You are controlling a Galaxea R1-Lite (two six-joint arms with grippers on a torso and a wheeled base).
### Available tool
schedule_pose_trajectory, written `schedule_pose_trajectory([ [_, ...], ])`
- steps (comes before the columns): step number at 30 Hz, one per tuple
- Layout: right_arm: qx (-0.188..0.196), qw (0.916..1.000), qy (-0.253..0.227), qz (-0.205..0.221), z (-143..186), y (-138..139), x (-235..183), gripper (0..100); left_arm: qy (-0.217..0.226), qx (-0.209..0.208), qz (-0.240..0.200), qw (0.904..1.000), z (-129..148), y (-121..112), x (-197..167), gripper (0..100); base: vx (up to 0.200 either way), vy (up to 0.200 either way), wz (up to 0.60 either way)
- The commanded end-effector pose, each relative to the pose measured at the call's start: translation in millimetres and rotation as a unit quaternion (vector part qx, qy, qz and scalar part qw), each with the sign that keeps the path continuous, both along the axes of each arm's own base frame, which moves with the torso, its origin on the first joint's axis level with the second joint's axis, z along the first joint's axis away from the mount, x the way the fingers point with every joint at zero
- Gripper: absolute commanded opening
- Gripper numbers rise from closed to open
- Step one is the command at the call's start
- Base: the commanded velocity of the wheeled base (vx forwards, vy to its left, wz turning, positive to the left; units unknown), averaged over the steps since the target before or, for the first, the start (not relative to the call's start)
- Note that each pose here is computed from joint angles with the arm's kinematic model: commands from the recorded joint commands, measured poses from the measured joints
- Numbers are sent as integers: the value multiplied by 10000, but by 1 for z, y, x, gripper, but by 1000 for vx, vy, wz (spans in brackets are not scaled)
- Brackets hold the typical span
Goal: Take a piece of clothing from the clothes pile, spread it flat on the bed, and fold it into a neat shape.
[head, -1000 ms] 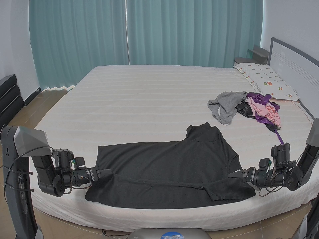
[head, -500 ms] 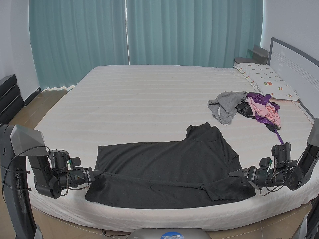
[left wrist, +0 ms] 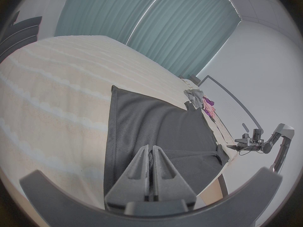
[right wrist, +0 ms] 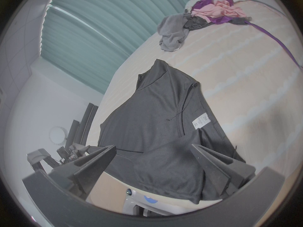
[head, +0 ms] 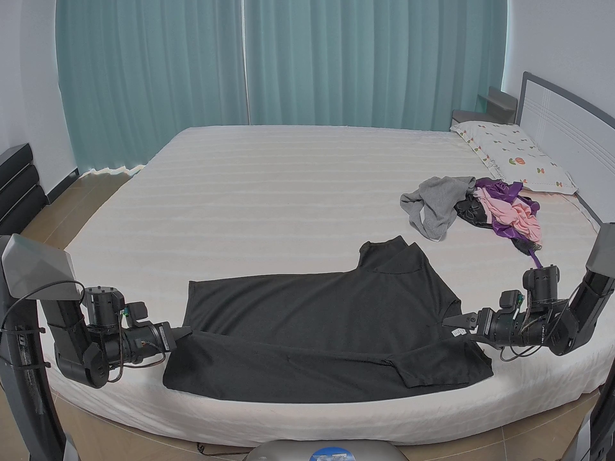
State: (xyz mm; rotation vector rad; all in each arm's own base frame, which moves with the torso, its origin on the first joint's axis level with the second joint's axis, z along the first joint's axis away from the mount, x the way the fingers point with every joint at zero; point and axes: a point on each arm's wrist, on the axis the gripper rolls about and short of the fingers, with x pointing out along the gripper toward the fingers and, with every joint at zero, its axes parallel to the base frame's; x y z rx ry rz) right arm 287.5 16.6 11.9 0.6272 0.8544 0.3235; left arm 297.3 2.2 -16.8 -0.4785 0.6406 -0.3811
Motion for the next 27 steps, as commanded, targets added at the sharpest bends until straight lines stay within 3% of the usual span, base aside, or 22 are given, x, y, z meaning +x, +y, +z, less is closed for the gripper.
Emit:
schedule_pose_trajectory([
  [1, -162, 9998, 3, 76, -15, -8, 10, 100, -14, 2, 1, 10000, 2, -1, -1, 0, 0, 0, 0],
  [4, -332, 9988, 69, 355, -32, -9, 10, 100, 9, 1, 1, 10000, 1, -1, -1, 0, 0, 0, 0],
  [8, -501, 9970, -217, 551, -41, -15, 13, 100, 24, 0, -14, 10000, 0, -1, -1, 0, 0, 0, 0],
  [16, -245, 9954, -483, 795, -52, -17, 15, 100, 32, -11, -38, 10000, 0, -3, -1, 0, 0, 0, 0],
  [27, -325, 9942, -640, 805, -59, -21, 19, 100, 109, -151, 15, 9998, 0, -6, -2, 0, 0, 0, 0],
])
